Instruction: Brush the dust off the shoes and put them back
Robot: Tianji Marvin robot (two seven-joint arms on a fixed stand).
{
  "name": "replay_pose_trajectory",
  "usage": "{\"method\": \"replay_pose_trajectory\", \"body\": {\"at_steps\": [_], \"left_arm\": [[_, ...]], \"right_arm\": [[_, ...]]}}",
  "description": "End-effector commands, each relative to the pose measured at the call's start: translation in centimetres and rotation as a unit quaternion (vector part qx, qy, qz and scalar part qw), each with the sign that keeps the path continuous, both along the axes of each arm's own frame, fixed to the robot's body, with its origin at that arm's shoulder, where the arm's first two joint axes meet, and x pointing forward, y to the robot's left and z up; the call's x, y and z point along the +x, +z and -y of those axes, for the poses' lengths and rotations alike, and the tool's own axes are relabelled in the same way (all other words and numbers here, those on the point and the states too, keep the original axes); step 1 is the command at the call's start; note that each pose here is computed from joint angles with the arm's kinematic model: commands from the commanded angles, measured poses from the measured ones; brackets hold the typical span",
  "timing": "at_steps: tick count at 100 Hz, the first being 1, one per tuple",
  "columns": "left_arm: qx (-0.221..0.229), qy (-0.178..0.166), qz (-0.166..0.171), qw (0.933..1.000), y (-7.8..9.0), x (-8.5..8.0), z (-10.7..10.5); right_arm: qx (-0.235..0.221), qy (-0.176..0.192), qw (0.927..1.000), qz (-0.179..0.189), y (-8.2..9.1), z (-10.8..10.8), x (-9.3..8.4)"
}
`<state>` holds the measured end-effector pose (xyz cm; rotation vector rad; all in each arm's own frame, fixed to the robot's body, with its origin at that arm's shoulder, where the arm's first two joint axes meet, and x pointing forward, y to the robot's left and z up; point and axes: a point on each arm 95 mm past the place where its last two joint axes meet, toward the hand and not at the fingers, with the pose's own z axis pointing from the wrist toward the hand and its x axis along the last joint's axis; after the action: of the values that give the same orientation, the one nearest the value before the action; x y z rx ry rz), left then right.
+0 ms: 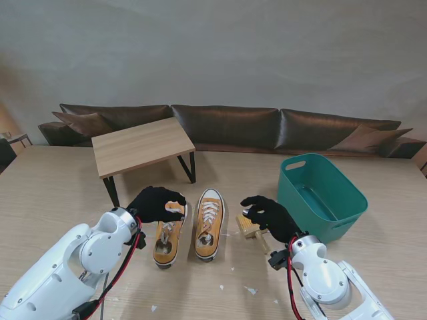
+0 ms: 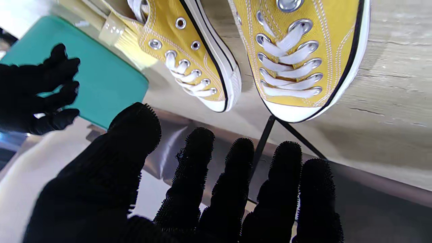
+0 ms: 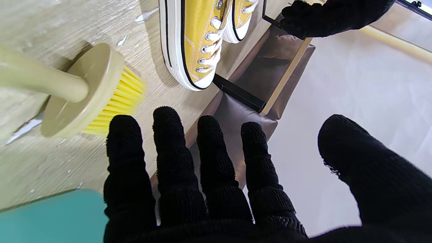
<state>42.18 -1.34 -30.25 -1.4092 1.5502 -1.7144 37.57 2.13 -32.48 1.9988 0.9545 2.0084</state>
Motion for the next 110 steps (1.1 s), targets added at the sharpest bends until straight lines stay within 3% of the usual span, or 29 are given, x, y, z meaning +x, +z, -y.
{"method": "replay_pose_trajectory", "body": {"at_steps": [1, 26, 45, 69, 96, 110], "left_arm": [[-0.010, 0.008, -0.009, 0.9999, -0.7, -0.6, -0.1], [-0.060, 0.048, -0.014, 0.9969, -1.0, -2.6, -1.3], [-0.106, 0.082, -0.015, 0.9909, -1.3, -3.9, -2.3], [-0.151, 0.111, 0.006, 0.9822, -1.1, -4.8, -3.2], [-0.151, 0.121, 0.006, 0.9811, -1.0, -5.4, -3.6], [-0.146, 0.125, 0.009, 0.9814, -0.9, -5.7, -3.8]], "right_arm": [[-0.005, 0.009, 0.9999, -0.003, 0.2, -0.1, -0.7], [-0.059, -0.004, 0.9980, 0.024, 1.2, 0.1, -1.7], [-0.138, -0.022, 0.9892, 0.046, 1.8, -0.1, -2.0], [-0.251, -0.050, 0.9647, 0.061, 1.5, -1.0, -2.2], [-0.358, -0.070, 0.9290, 0.065, -0.8, -1.6, -2.4], [-0.391, -0.083, 0.9151, 0.056, -2.1, -1.6, -2.3]]}}
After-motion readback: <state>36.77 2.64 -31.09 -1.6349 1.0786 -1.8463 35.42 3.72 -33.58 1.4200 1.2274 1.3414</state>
